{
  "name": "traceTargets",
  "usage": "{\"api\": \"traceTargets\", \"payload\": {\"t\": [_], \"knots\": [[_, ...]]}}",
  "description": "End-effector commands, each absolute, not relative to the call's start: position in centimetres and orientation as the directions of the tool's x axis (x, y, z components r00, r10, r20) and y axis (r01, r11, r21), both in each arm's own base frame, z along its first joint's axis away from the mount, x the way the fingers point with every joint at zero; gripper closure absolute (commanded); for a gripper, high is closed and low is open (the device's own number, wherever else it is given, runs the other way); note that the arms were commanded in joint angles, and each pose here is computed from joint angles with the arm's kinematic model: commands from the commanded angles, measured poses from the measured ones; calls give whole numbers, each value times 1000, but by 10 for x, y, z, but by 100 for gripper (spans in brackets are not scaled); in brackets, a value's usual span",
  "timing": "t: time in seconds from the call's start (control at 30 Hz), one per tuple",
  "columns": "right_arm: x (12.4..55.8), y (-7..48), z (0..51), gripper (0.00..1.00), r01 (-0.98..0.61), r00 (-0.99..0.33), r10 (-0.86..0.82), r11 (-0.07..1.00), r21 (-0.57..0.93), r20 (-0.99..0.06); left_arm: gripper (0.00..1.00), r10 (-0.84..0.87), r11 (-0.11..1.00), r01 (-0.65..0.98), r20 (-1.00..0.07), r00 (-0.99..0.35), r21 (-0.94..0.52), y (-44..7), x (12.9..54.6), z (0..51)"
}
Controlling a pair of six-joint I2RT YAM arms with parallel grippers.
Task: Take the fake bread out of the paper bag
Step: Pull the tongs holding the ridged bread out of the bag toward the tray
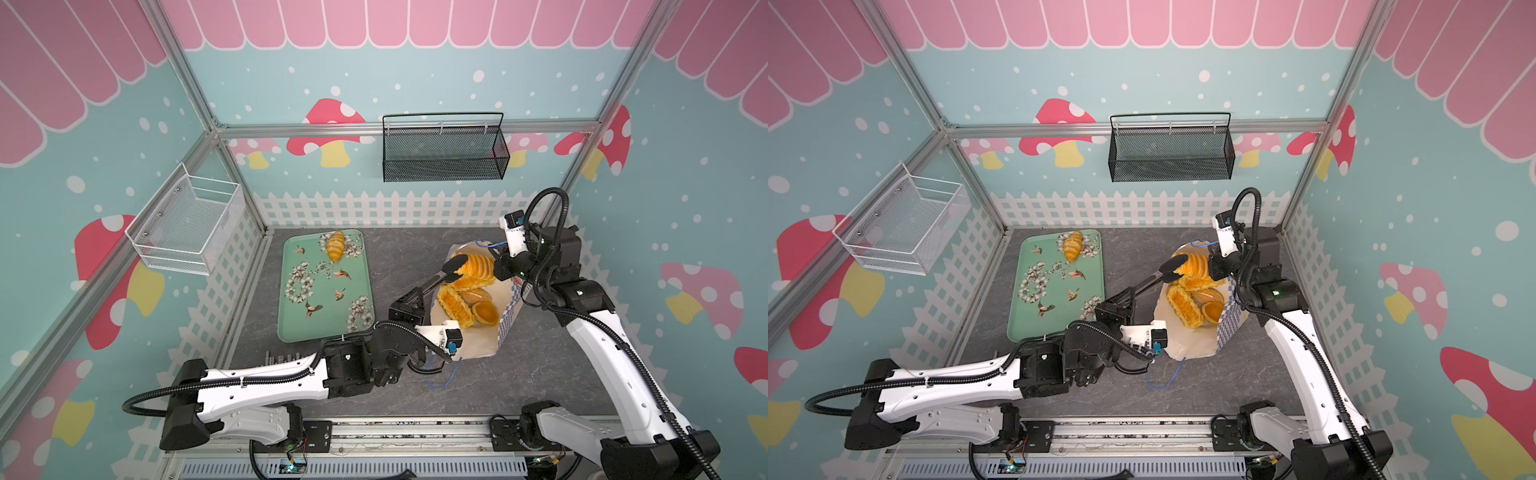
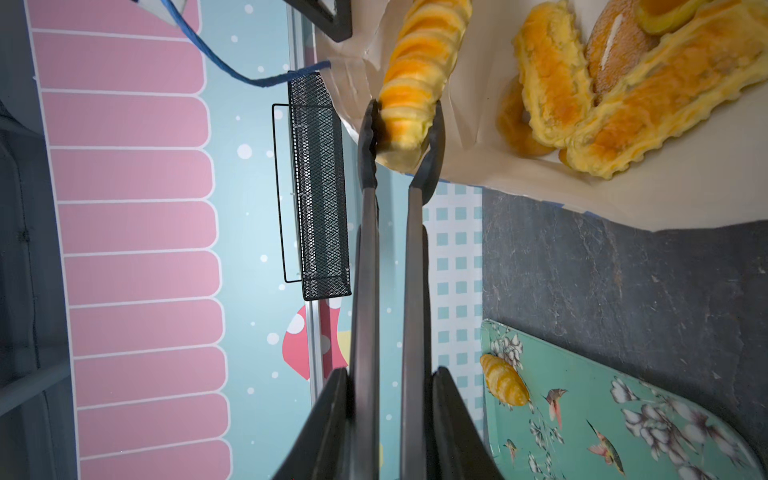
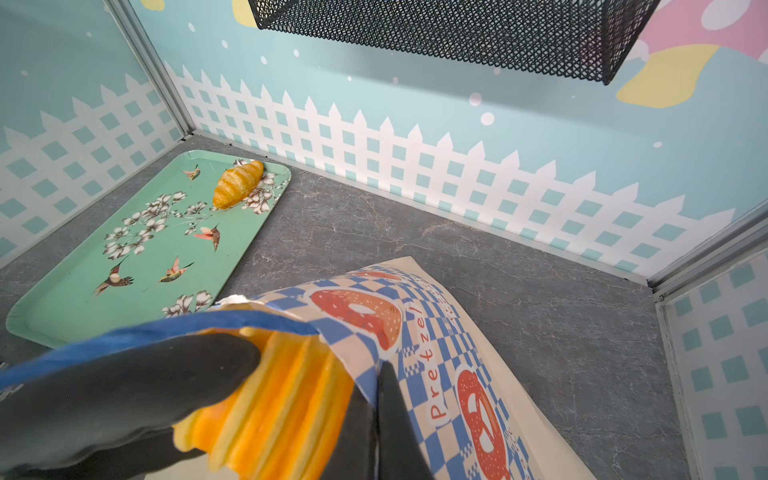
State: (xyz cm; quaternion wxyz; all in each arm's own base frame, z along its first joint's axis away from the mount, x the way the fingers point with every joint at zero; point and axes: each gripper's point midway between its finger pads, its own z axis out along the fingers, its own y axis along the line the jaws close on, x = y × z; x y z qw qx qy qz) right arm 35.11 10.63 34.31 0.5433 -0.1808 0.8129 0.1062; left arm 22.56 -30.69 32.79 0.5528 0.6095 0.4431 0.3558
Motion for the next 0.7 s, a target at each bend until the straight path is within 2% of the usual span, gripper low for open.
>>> {"api": "traceTargets", "payload": {"t": [0.0,0.3,0.47,0.67], "knots": [[354,108,350,100,-405,-314,-165,914,-25,-935,100,939,105,92,-129,318,990,-286,219,352],[357,107,349,100,-393,-320,-155,919,-18,-935,100,930,199,73,-212,301,977,-254,196,366],[358,107,348,100,-391,-324,-147,920,-9,-935,100,895,298,84,-309,322,951,-243,182,381],[358,104,350,100,-378,-320,-148,926,-18,-936,100,877,365,80,-372,304,927,-224,178,391]]}}
